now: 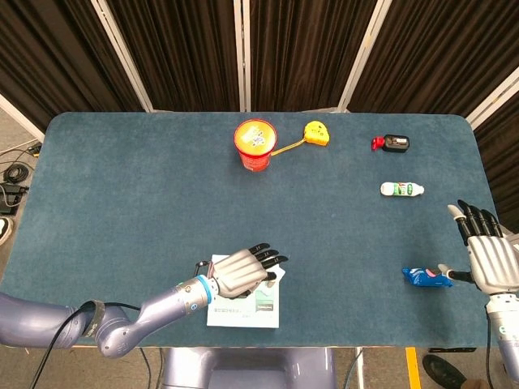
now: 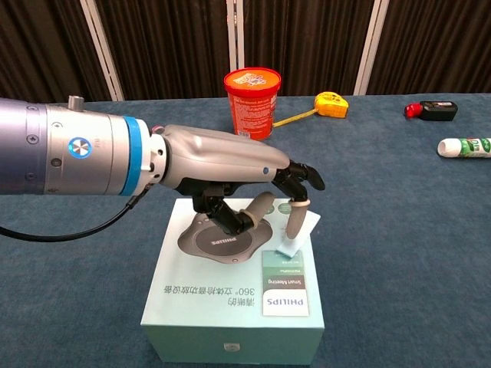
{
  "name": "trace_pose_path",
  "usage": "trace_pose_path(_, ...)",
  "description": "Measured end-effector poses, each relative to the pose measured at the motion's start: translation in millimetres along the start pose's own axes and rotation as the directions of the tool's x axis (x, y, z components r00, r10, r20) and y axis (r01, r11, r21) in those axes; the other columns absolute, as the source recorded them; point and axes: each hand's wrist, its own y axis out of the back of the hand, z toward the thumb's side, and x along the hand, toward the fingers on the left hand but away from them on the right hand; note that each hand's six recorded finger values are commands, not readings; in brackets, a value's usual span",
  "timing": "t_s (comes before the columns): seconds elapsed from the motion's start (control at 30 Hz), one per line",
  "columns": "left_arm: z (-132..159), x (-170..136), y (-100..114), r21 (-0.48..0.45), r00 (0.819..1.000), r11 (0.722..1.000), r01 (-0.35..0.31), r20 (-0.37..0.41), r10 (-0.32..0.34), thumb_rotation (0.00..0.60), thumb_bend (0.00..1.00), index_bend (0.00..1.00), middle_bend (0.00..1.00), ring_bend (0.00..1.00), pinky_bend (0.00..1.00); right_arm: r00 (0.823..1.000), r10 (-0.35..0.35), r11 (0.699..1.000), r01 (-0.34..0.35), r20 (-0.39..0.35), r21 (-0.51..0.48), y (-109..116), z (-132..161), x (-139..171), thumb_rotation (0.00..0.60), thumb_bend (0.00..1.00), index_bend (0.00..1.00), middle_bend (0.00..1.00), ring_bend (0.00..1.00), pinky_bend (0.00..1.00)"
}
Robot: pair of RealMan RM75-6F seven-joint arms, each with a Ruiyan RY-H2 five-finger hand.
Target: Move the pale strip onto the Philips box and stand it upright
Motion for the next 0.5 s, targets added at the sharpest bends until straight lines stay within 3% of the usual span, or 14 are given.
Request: trace_pose_path(0.5, 1.3, 0.1, -15.2, 0.001, 1.000, 1.000, 0.029, 0.000, -0.029, 0.600, 0.97, 0.38, 0.00, 0.00, 0.00, 1.000, -0.006, 1.000, 0.006, 0.003, -0.005, 1.8, -0.4, 0.4, 0.600, 0.00, 0.00, 0.00, 0.00, 0.00)
